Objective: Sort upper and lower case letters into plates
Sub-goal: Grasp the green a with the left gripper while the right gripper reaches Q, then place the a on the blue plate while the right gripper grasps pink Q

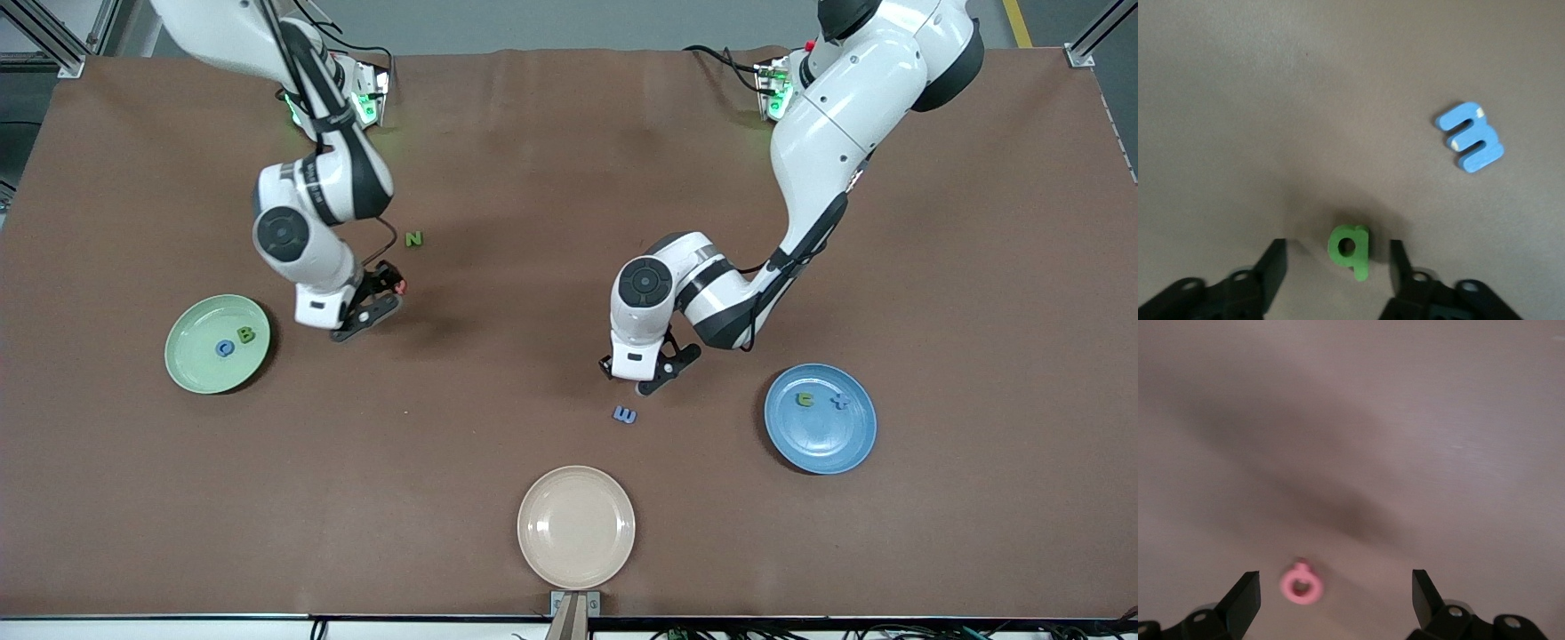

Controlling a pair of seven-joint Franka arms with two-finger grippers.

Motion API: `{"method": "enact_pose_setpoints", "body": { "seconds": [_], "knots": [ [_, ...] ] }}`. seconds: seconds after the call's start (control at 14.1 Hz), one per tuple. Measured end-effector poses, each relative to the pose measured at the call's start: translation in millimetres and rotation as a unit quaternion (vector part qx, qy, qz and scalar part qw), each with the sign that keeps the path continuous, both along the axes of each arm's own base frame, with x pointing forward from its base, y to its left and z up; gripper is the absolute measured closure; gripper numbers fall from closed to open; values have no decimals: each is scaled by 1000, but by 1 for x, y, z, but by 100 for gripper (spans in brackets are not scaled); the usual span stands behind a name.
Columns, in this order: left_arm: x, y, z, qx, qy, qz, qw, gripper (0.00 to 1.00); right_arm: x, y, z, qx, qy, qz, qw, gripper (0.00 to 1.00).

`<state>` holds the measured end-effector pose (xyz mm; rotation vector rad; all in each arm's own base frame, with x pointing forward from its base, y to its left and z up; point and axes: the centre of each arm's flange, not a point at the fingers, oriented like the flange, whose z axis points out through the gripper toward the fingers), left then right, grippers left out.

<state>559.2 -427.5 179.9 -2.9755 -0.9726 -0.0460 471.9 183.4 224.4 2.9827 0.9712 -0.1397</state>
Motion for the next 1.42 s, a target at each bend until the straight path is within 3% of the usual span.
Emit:
{"method": "enact_pose_setpoints", "body": {
  "seconds": [0.21,0.36,0.57,0.64,0.78,0.85,1.14,1.35,1.42],
  "knots": [
    [2,1,0,0,-1,1,1000,51,-32,9,-21,0,-17,12,1000,0],
    [1,0,-2,0,1,1,1000,73,-42,3,-31,-2,-18,12,1000,0],
    [1,0,-2,0,1,1,1000,73,-44,0,-33,-3,-17,10,1000,3],
    [1,0,-2,0,1,1,1000,73,-44,-1,-33,-3,-18,10,1000,11],
    [4,1,0,-1,-1,3,1000,73,-44,-1,-33,-2,-20,9,1000,16],
    [9,4,5,-3,-6,7,1000,73,-45,-2,-34,-3,-20,9,1000,26],
    [62,72,70,28,-27,21,999,73,-48,-6,-40,-7,-16,7,1000,32],
    [89,155,102,67,-16,-17,997,73,-49,-8,-48,-11,-16,7,1000,34],
    [94,184,101,75,-8,-32,997,73,-49,-8,-50,-12,-16,7,1000,41]
  ]
}}
